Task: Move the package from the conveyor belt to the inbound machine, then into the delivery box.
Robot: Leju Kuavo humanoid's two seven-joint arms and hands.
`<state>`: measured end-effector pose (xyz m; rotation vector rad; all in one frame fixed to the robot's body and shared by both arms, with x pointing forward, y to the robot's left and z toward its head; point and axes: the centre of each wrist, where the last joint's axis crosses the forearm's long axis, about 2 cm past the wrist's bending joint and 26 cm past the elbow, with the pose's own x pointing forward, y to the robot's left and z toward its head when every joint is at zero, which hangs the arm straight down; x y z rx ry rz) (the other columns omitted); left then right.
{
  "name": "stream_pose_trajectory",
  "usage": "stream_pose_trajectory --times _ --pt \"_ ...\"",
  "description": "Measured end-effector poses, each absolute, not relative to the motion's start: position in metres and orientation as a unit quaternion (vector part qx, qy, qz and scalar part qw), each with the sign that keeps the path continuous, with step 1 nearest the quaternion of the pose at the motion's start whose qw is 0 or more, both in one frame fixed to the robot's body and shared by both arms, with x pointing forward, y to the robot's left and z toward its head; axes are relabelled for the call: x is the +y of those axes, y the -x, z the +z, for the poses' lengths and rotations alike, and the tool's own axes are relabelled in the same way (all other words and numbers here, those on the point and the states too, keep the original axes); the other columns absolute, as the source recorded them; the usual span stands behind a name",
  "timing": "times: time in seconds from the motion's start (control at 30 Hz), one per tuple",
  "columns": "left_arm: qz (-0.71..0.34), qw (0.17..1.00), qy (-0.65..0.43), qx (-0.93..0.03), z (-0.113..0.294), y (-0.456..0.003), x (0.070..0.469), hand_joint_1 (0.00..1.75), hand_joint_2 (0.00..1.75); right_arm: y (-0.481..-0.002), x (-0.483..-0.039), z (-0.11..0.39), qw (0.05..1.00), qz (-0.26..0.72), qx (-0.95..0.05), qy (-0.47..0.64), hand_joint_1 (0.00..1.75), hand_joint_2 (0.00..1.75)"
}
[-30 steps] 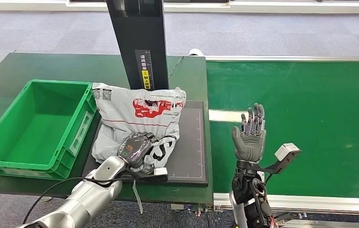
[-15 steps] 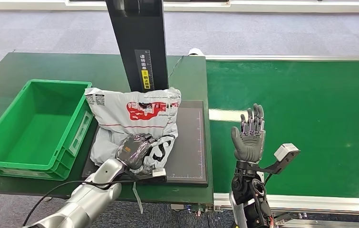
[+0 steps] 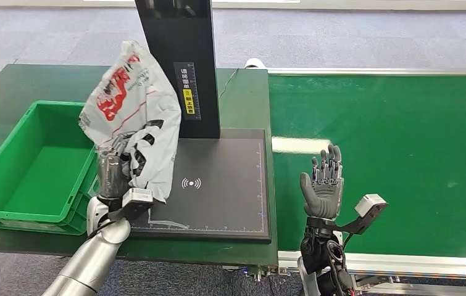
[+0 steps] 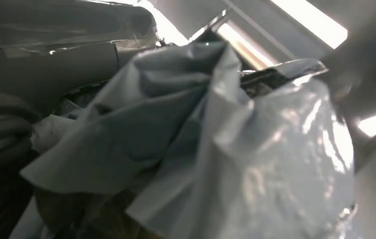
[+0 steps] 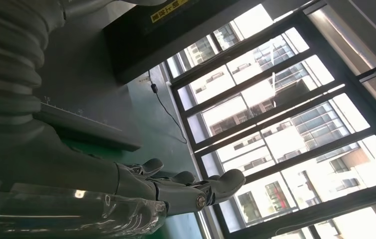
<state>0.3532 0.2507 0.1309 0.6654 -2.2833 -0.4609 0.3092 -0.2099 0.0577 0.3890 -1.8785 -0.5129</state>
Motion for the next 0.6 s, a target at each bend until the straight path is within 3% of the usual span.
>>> stream_pose_trajectory --times 0.33,0.6 --pt "-0.029 0.262 -0.249 -0.932 0.194 -0.335 0.276 1.75 1.75 -0.305 -0.214 0.053 0.549 -0.221 -0.790 -0.160 0.00 1.75" --pt "0.009 0.198 -0.304 -0.932 0.258 -0.359 0.309 1.75 1.75 -0.302 -0.218 0.051 0.549 -0.224 -0.790 -0.156 0.00 1.75"
